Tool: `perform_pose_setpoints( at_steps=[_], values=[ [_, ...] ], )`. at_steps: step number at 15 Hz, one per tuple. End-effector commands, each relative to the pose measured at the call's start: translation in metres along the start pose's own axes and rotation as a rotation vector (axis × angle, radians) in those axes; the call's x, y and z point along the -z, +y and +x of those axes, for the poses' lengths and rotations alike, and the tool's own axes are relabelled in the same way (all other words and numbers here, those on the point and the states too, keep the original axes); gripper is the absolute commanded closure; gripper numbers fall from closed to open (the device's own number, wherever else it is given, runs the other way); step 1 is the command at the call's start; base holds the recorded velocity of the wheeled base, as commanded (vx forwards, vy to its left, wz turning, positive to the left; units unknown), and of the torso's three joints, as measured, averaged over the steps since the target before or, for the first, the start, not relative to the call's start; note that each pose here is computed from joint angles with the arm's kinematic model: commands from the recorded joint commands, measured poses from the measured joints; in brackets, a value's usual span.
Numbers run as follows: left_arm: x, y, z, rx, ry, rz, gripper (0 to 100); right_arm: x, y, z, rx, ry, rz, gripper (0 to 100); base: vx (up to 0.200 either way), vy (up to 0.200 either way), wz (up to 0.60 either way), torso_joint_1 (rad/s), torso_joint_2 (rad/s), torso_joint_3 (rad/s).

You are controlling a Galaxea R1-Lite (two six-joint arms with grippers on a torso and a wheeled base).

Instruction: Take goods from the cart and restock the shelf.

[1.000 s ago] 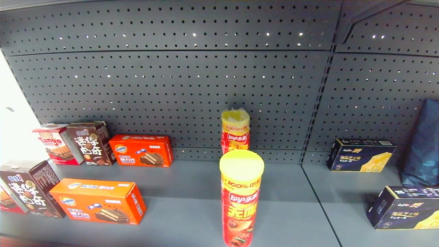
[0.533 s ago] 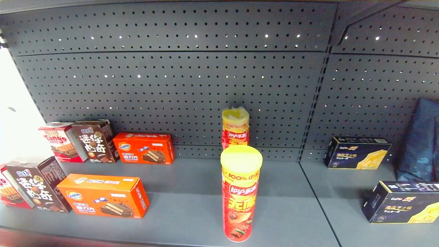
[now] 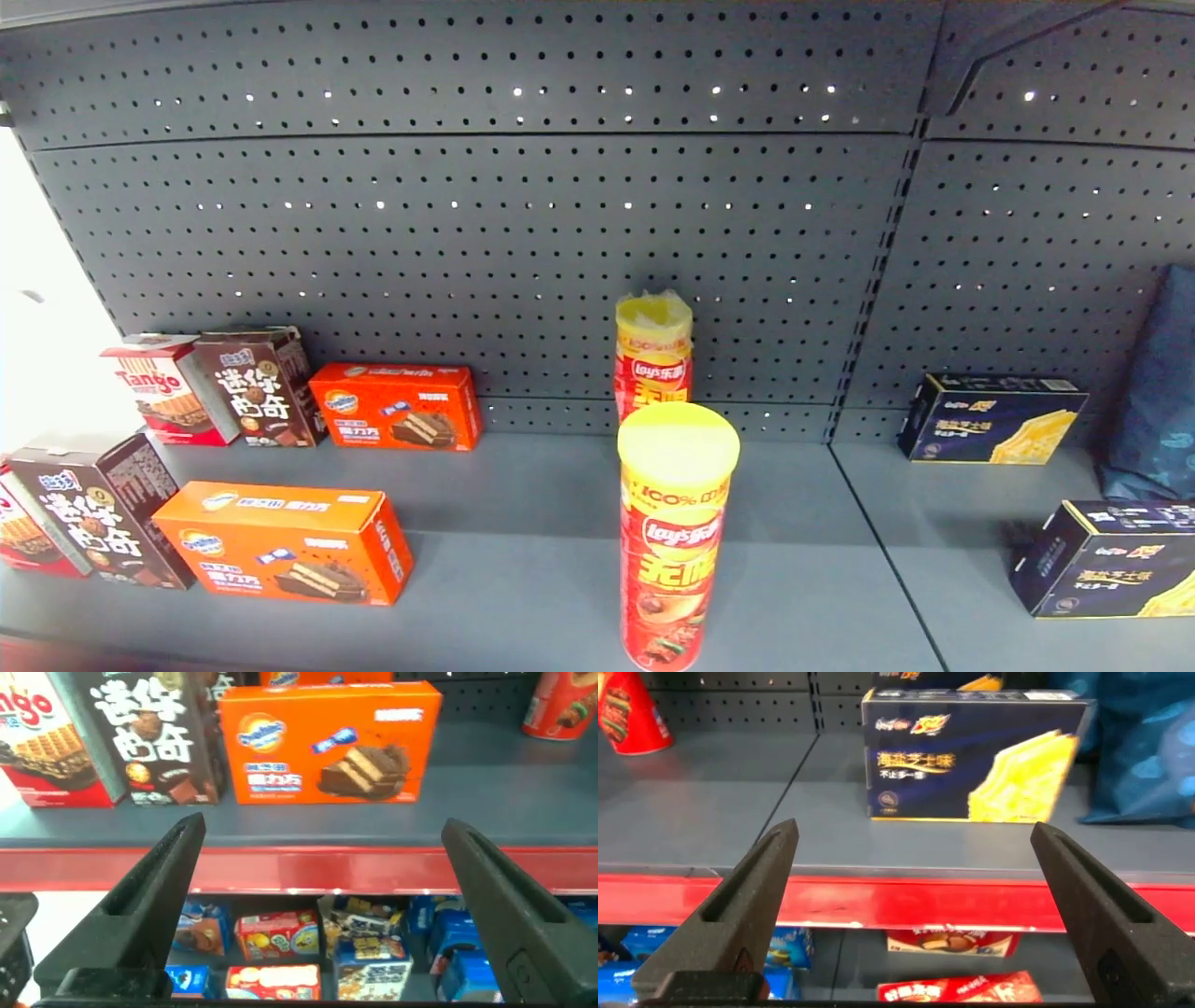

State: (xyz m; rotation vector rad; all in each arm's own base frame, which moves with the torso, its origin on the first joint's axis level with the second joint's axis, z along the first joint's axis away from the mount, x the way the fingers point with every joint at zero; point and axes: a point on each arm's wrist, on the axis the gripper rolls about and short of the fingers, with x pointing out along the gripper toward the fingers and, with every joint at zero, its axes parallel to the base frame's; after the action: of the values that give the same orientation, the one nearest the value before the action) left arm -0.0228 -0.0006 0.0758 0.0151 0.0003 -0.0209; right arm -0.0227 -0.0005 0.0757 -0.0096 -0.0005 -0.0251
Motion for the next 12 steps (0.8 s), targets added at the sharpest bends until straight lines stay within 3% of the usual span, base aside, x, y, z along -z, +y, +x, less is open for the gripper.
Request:
perform_pose_setpoints(
  at_steps=[1,4,12],
  values=[
    [0.0001,0.0,-0.0001,-0.001,0.0,0.0,0,-0.0001,0.0,0.0,-0.001,-0.001,-0.001,0,0.0,0.0,0.0,0.0,0.0,0.0],
    [0.0001,0.0,-0.0001,-0.002,0.0,-0.003,0,-0.0001,0.0,0.0,-0.001,-0.001,-0.003,0,0.0,0.0,-0.2,-0.001,0.0,0.001],
    [0.0001,0.0,-0.0001,-0.002,0.0,-0.003,0,-0.0001,0.0,0.0,-0.001,-0.001,0.0,0,0.0,0.0,0.0,0.0,0.0,0.0]
  ],
)
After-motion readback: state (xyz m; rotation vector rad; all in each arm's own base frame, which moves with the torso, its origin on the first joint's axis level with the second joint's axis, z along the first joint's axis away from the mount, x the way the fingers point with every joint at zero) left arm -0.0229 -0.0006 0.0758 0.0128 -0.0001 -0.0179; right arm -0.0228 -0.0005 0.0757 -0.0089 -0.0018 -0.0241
